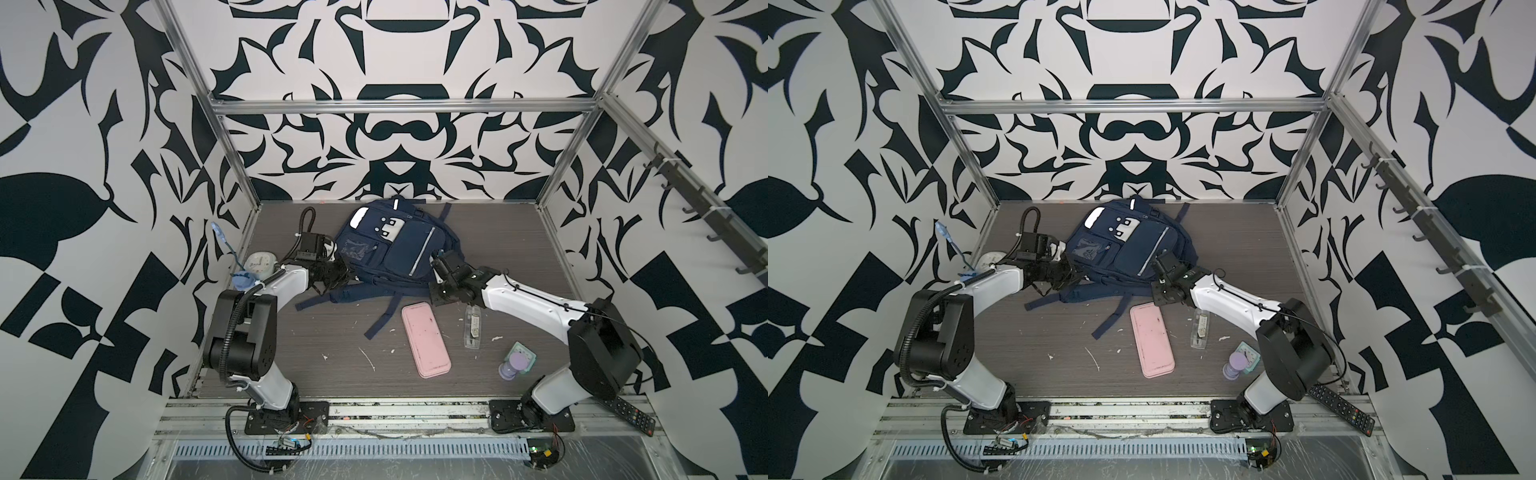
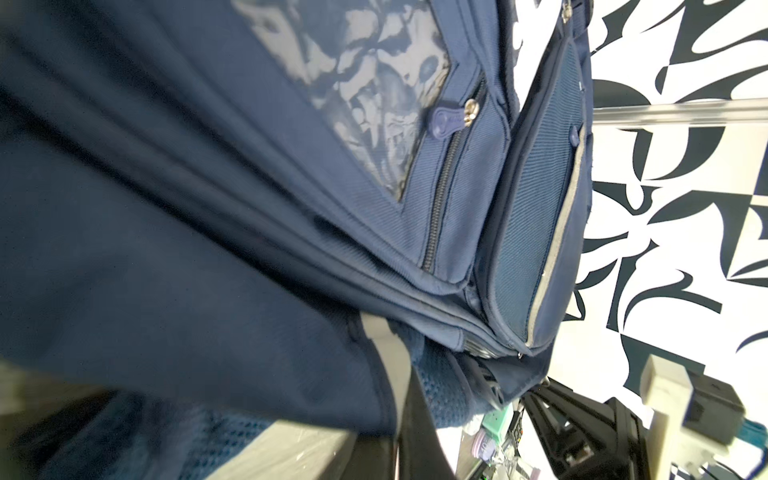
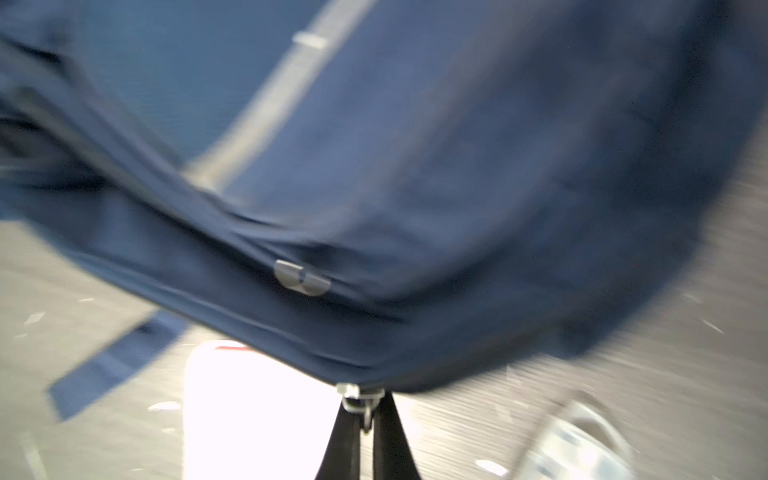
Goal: Pack the student bag
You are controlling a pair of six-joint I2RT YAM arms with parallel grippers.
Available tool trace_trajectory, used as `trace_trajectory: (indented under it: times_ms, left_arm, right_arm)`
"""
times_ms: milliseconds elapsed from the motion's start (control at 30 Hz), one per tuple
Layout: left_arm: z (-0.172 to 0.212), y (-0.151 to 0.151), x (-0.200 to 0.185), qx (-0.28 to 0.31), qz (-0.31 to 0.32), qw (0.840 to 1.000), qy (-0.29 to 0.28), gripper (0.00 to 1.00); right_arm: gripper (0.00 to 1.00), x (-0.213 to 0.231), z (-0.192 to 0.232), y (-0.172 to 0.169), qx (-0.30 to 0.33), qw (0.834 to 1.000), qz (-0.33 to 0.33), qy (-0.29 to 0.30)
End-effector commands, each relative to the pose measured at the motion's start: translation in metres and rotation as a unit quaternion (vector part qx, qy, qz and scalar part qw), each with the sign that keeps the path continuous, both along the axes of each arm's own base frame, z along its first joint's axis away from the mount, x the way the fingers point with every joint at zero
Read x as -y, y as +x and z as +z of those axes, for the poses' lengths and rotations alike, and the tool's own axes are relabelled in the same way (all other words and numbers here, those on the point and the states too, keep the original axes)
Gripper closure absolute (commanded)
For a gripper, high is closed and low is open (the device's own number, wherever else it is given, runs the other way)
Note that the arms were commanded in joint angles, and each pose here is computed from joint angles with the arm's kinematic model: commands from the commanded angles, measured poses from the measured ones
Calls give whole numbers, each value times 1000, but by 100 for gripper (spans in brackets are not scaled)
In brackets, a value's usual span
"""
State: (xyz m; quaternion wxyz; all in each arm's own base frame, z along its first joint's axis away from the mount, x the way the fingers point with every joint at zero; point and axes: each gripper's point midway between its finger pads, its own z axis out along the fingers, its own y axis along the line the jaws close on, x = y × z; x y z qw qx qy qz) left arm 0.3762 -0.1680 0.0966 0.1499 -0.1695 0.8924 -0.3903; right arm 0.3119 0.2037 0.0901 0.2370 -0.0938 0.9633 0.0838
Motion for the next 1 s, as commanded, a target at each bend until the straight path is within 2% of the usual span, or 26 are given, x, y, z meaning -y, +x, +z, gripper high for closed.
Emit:
trace_trajectory:
  times_ms: [0,100,200,433,567,667,800,967]
  left_arm:
    - [3,27,-17,30,43,999,14,96]
    - [0,34,-14,28,43,999,16,94]
    - [-2,39,-5,25,38,999,17,84]
    - [3,72,10,35,33,999,10,48]
    - [11,78,22,41,20,999,-3,36]
    - [17,66,23,49,9,999,14,31]
    - [18,35,20,45,-13,998,41,27]
    - [14,-15,21,32,-39,997,56,28]
  right_arm:
    - [100,24,2,-6,-6,999,-15,-33]
    - [100,16,0,-7,-14,1000,-15,-13]
    - [100,-4,1,-9,-8,1000,5,-3]
    - [100,-63,7,-6,-2,998,58,11]
    - [100,-99,10,-5,1,996,92,15]
    - [100,-119,12,-6,4,994,112,16]
    - [100,-136,11,-8,1,991,129,21]
    - [100,-150,7,-13,-4,989,147,25]
